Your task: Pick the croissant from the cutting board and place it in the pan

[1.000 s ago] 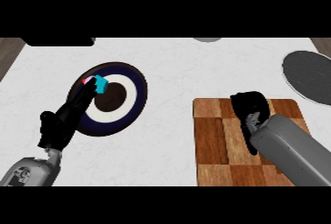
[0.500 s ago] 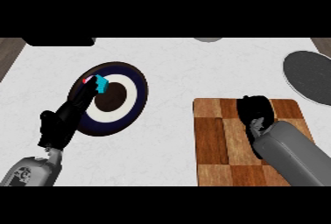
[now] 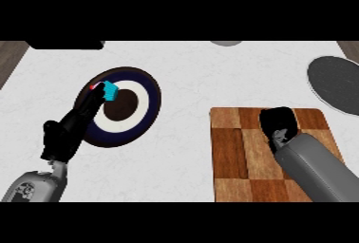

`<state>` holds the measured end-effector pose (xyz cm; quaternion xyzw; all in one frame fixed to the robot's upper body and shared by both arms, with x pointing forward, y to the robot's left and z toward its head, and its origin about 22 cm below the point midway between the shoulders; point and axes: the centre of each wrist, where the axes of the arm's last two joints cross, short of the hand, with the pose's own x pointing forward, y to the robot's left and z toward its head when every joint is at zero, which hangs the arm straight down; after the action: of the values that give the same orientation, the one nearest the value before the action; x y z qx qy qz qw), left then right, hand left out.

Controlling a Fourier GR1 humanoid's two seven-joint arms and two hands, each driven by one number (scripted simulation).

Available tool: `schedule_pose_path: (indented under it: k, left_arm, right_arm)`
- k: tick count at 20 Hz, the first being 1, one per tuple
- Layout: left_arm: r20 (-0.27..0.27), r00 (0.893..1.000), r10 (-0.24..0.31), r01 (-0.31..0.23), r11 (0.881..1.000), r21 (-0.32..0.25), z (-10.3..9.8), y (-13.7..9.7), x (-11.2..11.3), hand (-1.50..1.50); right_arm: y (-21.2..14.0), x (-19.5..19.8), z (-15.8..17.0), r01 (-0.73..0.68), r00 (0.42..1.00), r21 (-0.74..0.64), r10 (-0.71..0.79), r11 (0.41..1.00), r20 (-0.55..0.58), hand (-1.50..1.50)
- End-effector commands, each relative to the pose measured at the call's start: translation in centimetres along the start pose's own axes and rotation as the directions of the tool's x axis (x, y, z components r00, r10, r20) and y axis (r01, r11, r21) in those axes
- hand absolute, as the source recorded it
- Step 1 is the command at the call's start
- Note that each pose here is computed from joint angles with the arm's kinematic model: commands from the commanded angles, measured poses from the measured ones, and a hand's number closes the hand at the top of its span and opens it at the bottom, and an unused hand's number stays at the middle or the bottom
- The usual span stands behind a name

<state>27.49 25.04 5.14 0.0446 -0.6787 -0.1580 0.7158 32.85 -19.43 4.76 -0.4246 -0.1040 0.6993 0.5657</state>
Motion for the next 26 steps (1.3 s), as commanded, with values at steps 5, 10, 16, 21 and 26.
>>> schedule_pose_path:
  k: [5, 10, 16, 21, 26]
  left_arm:
    - [-0.003, 1.0, 0.009, -0.009, 1.0, -0.015, 0.8, -0.4, -2.2, 0.0]
    - [-0.012, 1.0, -0.018, 0.018, 1.0, -0.001, 0.3, 0.2, -0.5, 0.0]
    - [-0.014, 1.0, 0.013, -0.013, 1.0, 0.004, 0.4, -0.3, -0.3, 0.0]
    - [-0.008, 1.0, 0.013, -0.013, 1.0, 0.023, 0.9, 0.4, -0.7, 0.0]
    - [-0.033, 0.999, 0.0, 0.001, 1.0, 0.017, 1.4, 0.1, -1.5, 0.0]
  right_arm:
    - [0.5, -0.1, -1.9, -0.054, 0.996, 0.081, 0.048, 0.995, 0.074, 1.5]
    - [3.0, 1.3, -0.4, -0.048, 0.995, 0.041, 0.044, 0.998, 0.094, 1.5]
    - [1.5, 0.3, 0.9, 0.333, 0.938, -0.171, -0.307, 0.927, 0.162, 1.5]
    - [-0.1, -1.5, 3.4, 0.684, 0.729, -0.311, -0.61, 0.66, 0.31, 1.5]
    - [-1.5, -4.4, 8.0, 0.681, 0.719, -0.548, -0.585, 0.485, 0.375, 1.5]
